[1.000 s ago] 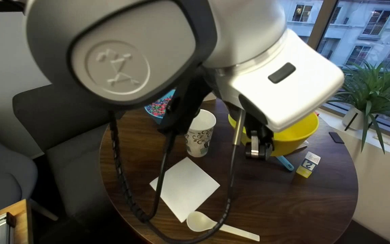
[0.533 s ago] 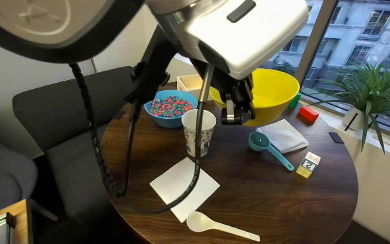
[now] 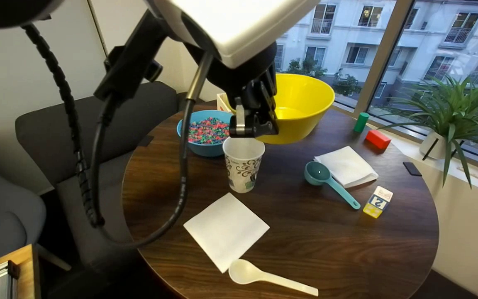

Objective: Put the yellow bowl on the paper cup

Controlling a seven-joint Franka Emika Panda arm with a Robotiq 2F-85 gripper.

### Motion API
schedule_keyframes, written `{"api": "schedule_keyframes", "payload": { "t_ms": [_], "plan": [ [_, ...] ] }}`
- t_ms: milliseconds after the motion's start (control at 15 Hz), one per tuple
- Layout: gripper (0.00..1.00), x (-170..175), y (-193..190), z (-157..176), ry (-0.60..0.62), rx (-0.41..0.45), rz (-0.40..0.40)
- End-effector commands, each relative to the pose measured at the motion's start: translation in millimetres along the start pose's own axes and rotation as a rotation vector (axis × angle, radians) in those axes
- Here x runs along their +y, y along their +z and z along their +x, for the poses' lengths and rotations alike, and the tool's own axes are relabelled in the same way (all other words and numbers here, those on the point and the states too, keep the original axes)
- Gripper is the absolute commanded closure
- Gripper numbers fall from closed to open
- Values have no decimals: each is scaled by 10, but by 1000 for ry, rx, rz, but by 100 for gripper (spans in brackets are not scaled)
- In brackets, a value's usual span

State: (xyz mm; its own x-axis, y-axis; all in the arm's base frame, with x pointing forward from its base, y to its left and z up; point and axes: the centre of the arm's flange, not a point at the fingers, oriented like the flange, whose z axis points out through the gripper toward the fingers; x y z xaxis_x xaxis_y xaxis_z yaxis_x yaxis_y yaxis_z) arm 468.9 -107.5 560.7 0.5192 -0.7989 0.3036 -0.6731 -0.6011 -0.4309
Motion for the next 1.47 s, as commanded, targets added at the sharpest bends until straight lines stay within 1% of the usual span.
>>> {"api": "schedule_keyframes", "payload": {
  "t_ms": [0,333,600,933,1400],
  "plan": [
    [99,105,-173,-186,25,-50,15],
    [99,208,-189,-343,52,-107,-2],
    [99,273,-92,-402,61,-114,21],
    [99,310,88,-420,79,-147,27],
    [99,235,263,-406,48,-140,39]
  ]
}}
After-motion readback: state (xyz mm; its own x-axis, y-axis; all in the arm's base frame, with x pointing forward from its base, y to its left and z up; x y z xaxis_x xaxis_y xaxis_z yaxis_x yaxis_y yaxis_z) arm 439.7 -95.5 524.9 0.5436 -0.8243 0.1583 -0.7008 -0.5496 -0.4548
